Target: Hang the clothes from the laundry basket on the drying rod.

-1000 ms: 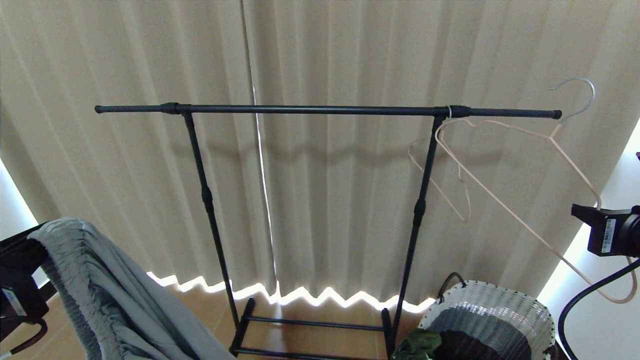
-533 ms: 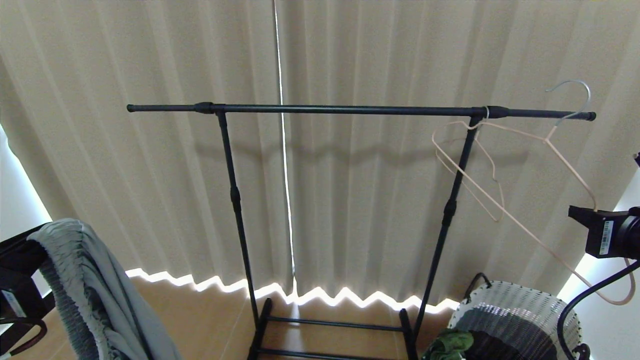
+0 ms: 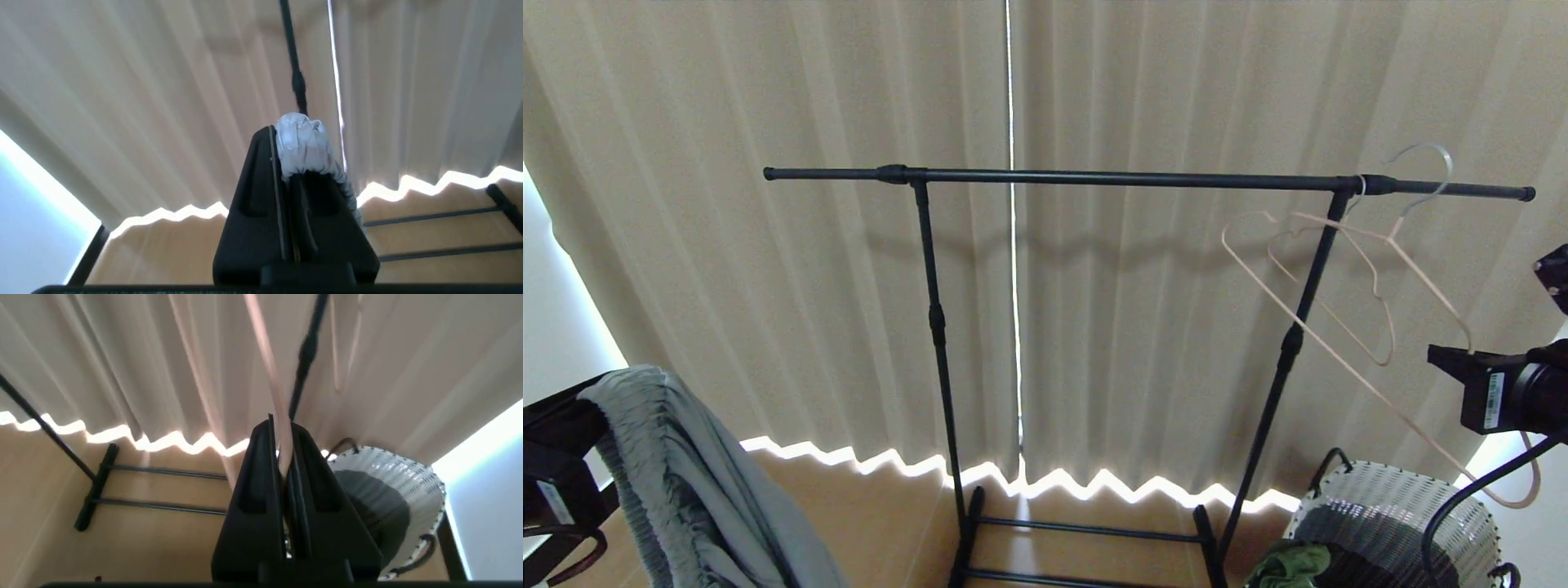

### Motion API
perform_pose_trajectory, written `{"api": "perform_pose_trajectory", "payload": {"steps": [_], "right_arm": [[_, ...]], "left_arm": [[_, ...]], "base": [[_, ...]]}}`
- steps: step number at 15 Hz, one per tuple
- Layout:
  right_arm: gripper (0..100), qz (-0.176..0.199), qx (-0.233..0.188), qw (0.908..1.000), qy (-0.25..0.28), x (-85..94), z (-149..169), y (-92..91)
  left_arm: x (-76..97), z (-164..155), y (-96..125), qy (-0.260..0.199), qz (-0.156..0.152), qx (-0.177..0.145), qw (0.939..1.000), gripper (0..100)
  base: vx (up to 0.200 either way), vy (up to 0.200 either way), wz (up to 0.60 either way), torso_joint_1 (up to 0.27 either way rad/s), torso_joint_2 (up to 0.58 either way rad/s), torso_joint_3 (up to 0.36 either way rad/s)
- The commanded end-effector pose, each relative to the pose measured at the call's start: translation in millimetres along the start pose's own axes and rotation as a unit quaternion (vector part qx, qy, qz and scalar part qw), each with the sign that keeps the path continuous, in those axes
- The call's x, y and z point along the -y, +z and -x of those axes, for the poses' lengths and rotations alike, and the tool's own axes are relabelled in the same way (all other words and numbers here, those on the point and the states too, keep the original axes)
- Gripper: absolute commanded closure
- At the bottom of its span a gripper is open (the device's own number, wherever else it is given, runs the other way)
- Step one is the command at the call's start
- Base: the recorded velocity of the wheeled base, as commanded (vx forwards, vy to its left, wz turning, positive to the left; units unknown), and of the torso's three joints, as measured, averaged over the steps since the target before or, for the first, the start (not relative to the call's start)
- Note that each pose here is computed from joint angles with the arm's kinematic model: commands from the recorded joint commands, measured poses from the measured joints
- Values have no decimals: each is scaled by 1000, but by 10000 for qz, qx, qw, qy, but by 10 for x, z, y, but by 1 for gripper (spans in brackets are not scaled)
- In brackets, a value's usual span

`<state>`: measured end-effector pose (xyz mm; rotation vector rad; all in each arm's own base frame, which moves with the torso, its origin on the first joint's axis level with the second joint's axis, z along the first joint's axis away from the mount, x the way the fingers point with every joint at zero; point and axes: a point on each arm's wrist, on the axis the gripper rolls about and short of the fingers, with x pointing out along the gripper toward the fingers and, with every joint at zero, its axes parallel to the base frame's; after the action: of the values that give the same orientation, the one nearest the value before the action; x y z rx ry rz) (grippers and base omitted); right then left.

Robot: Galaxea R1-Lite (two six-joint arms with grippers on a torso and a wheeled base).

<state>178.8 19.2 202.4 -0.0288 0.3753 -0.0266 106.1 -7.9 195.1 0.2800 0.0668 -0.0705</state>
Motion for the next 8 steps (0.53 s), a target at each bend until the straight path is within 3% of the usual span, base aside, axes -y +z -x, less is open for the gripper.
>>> {"api": "perform_pose_trajectory", "payload": {"steps": [1,4,8], "right_arm": [[100,118,-95,9996,244,-98,-8,-49],[100,216,-201,9986,445,-184,-30,-84],[100,347,-539,9960,616,-297,-175,-180]], "left_arm": [[4,-3,-12,-12,2,-25,10000,100],[79,14,-202,-206,-16,-345,9992,100],[91,-165,-156,-343,-208,-541,9977,100]], "base": [[0,0,0,0,0,0],[0,0,0,0,0,0],[0,0,0,0,0,0]]}}
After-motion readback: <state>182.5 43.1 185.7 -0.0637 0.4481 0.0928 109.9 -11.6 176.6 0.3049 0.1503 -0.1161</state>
